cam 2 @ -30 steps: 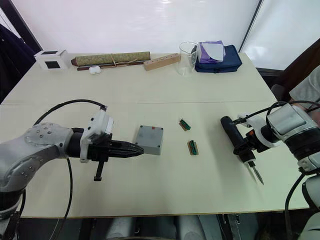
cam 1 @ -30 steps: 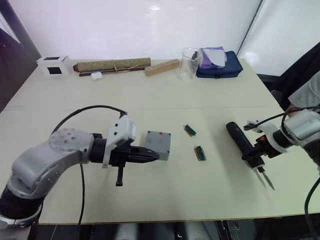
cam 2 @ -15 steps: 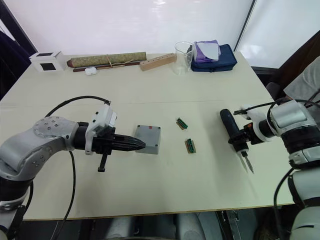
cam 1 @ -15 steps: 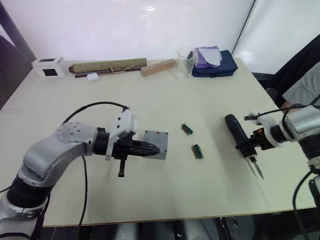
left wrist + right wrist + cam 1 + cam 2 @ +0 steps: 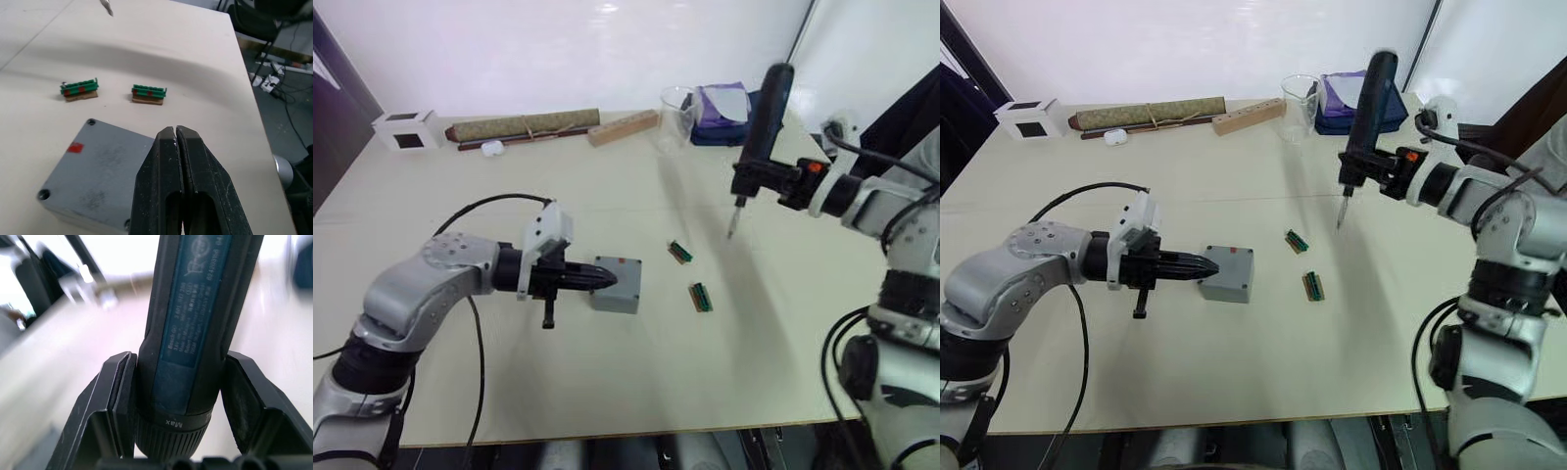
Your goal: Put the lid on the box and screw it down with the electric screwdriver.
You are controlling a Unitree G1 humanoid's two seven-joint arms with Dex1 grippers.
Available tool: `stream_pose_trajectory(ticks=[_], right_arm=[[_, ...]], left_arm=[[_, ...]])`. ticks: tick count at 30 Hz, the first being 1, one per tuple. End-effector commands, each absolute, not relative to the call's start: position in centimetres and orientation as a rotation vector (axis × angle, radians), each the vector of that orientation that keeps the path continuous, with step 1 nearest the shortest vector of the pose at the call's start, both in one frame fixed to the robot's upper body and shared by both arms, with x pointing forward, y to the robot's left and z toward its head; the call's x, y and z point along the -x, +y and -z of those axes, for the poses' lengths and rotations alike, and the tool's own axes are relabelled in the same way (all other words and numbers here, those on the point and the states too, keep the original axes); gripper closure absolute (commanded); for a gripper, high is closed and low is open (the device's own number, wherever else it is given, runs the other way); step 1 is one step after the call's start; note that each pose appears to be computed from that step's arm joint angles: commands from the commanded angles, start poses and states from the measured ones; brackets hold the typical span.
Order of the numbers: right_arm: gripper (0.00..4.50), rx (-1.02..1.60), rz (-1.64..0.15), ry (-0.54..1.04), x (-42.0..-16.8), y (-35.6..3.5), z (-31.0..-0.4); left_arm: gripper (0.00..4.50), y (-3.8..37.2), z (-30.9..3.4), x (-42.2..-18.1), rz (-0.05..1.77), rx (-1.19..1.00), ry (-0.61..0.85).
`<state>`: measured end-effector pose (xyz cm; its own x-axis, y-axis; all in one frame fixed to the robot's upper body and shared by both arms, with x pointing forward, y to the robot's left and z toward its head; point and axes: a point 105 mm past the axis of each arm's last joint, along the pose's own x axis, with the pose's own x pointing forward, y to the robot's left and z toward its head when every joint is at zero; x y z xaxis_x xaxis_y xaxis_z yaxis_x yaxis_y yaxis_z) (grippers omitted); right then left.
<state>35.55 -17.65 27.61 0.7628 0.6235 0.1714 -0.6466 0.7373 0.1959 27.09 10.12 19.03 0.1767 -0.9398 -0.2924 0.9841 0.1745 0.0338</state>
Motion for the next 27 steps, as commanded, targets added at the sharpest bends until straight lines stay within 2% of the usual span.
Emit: stream_pose_trajectory(ticks=[1,11,19,27], right_arm=[[2.37,-0.180,-0.774,-0.409,-32.2,-14.1,-31.4],[2.37,-0.081,-0.841,-0.410,-30.7,-8.5,-27.5],[2.37,-0.035,-0.854,-0.357,-30.9,-7.1,-24.9],[2.37,-0.002,-0.851,-0.337,-30.6,-7.1,-23.8]], left_arm=[[4.50,10.3,-19.9,-28.0,1.344,-0.247,0.160],[4.50,10.9,-18.2,-29.6,1.268,-0.306,0.197],[4.50,9.6,-15.4,-31.3,1.257,-0.354,0.226],[4.50,8.7,-13.3,-31.6,1.263,-0.418,0.260]])
